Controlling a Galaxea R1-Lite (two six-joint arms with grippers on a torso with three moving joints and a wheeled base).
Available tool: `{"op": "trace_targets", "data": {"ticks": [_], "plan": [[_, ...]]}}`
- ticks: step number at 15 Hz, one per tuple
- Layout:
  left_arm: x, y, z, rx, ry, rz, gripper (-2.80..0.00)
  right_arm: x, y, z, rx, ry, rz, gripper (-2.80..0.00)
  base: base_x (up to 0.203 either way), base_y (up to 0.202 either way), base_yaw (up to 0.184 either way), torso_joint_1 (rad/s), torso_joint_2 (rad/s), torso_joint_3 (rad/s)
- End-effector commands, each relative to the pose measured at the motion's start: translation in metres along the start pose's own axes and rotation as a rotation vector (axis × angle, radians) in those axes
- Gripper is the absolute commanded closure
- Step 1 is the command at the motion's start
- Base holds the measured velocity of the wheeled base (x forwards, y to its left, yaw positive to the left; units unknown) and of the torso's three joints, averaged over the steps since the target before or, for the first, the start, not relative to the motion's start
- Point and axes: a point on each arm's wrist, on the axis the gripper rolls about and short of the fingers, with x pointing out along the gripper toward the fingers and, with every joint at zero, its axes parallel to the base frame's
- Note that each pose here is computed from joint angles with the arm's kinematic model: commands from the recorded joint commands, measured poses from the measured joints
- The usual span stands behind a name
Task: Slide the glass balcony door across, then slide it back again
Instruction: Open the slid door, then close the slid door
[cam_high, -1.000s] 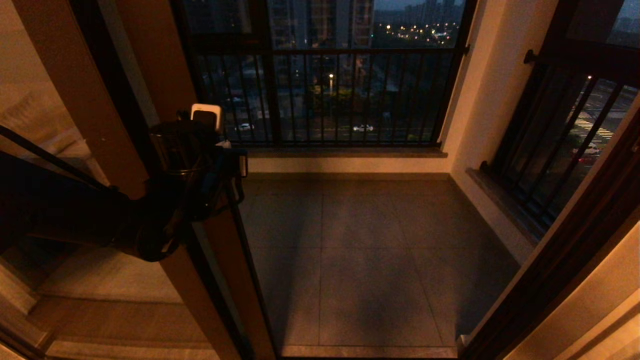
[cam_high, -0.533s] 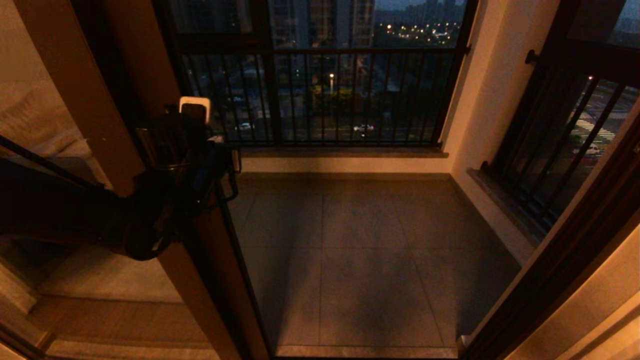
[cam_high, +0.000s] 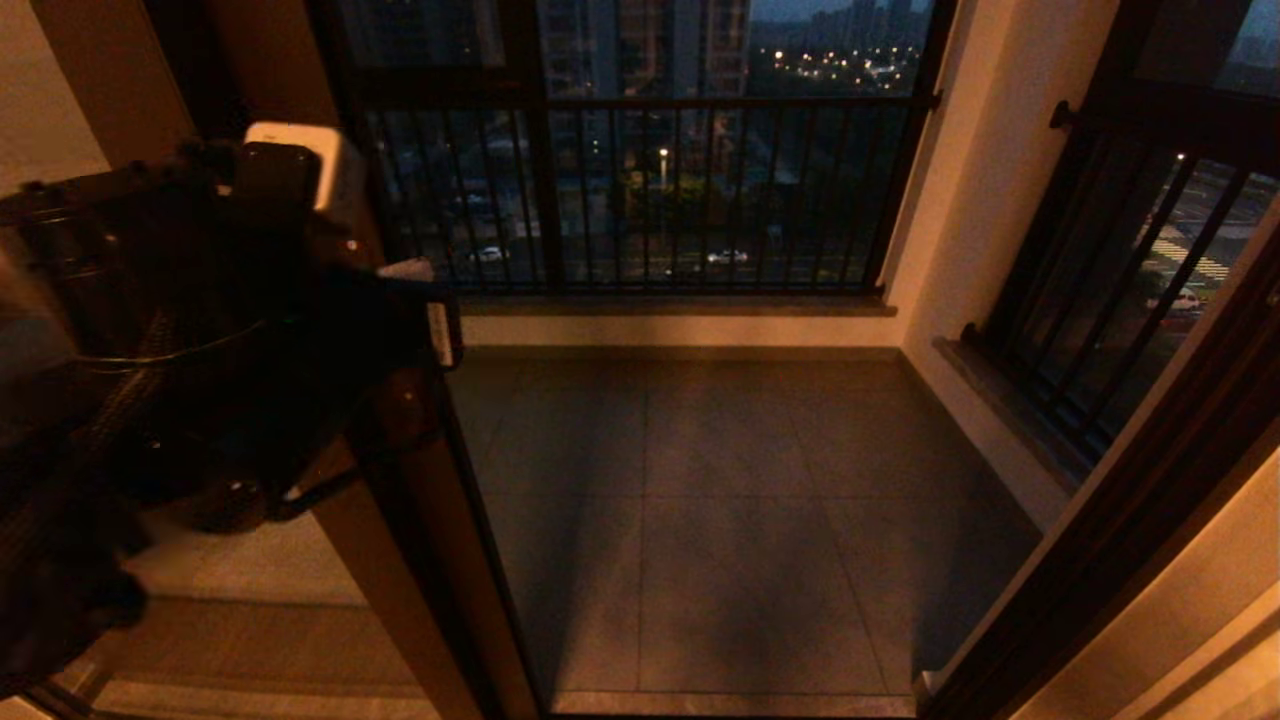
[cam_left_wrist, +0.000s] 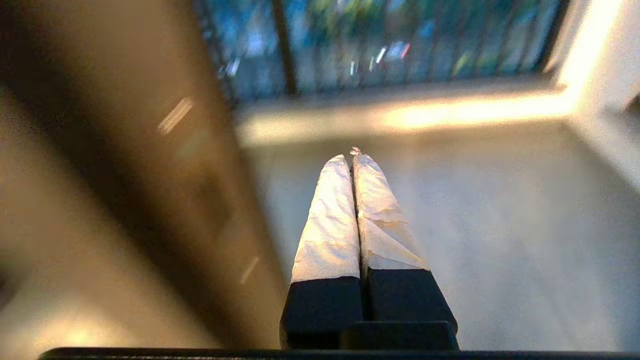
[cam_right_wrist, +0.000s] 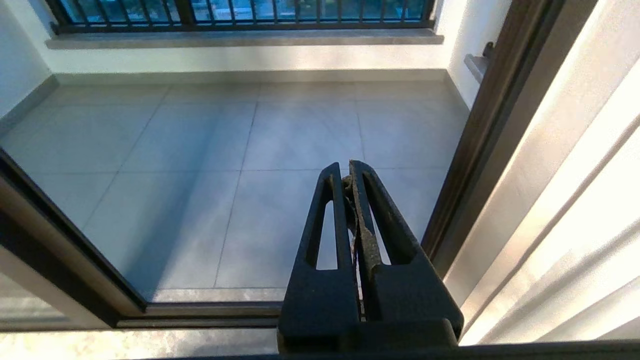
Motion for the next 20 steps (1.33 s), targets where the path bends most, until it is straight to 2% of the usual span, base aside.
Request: {"op": "trace_targets", "data": {"ticks": [1,3,4,5,7,8,9,10,13,15,18,20], "plan": [[-0.033,0.028,0.009,-0.005,0.026,0.035,0.00,0.000,0.000,-0.001,0.000,0.003,0.001,0.00,0.000,0.000,0.000,0.000,0.00,0.000],[-0.052,0.045,-0.006,0.068,0.227,0.052,0.00,0.000,0.000,-0.001,0.000,0.003,0.001,0.00,0.000,0.000,0.000,0.000,0.00,0.000],[-0.057,0.049,-0.010,0.072,0.340,0.050,0.00,0.000,0.000,-0.001,0.000,0.003,0.001,0.00,0.000,0.000,0.000,0.000,0.00,0.000],[-0.058,0.051,-0.002,0.021,0.403,0.038,0.00,0.000,0.000,-0.001,0.000,0.003,0.001,0.00,0.000,0.000,0.000,0.000,0.00,0.000],[-0.044,0.047,0.004,-0.175,0.509,-0.019,0.00,0.000,0.000,-0.001,0.000,0.003,0.001,0.00,0.000,0.000,0.000,0.000,0.00,0.000],[-0.031,0.045,-0.002,-0.186,0.540,-0.007,0.00,0.000,0.000,-0.001,0.000,0.003,0.001,0.00,0.000,0.000,0.000,0.000,0.00,0.000],[-0.018,0.044,-0.006,-0.173,0.534,-0.001,0.00,0.000,0.000,-0.001,0.000,0.003,0.001,0.00,0.000,0.000,0.000,0.000,0.00,0.000],[-0.006,0.045,-0.008,-0.149,0.503,0.005,-2.80,0.000,0.000,-0.001,0.000,0.003,0.001,0.00,0.000,0.000,0.000,0.000,0.00,0.000],[0.028,0.041,-0.016,-0.127,0.449,0.024,-2.80,0.000,0.000,-0.001,0.000,0.003,0.001,0.00,0.000,0.000,0.000,0.000,0.00,0.000],[0.042,0.044,-0.017,-0.083,0.427,0.038,-2.80,0.000,0.000,-0.001,0.000,0.003,0.001,0.00,0.000,0.000,0.000,0.000,0.00,0.000],[0.061,0.039,-0.031,-0.081,0.429,0.045,-2.80,0.000,0.000,-0.001,0.000,0.003,0.001,0.00,0.000,0.000,0.000,0.000,0.00,0.000],[0.068,0.045,-0.035,-0.089,0.429,0.053,-2.80,0.000,0.000,-0.001,0.000,0.003,0.001,0.00,0.000,0.000,0.000,0.000,0.00,0.000]]}}
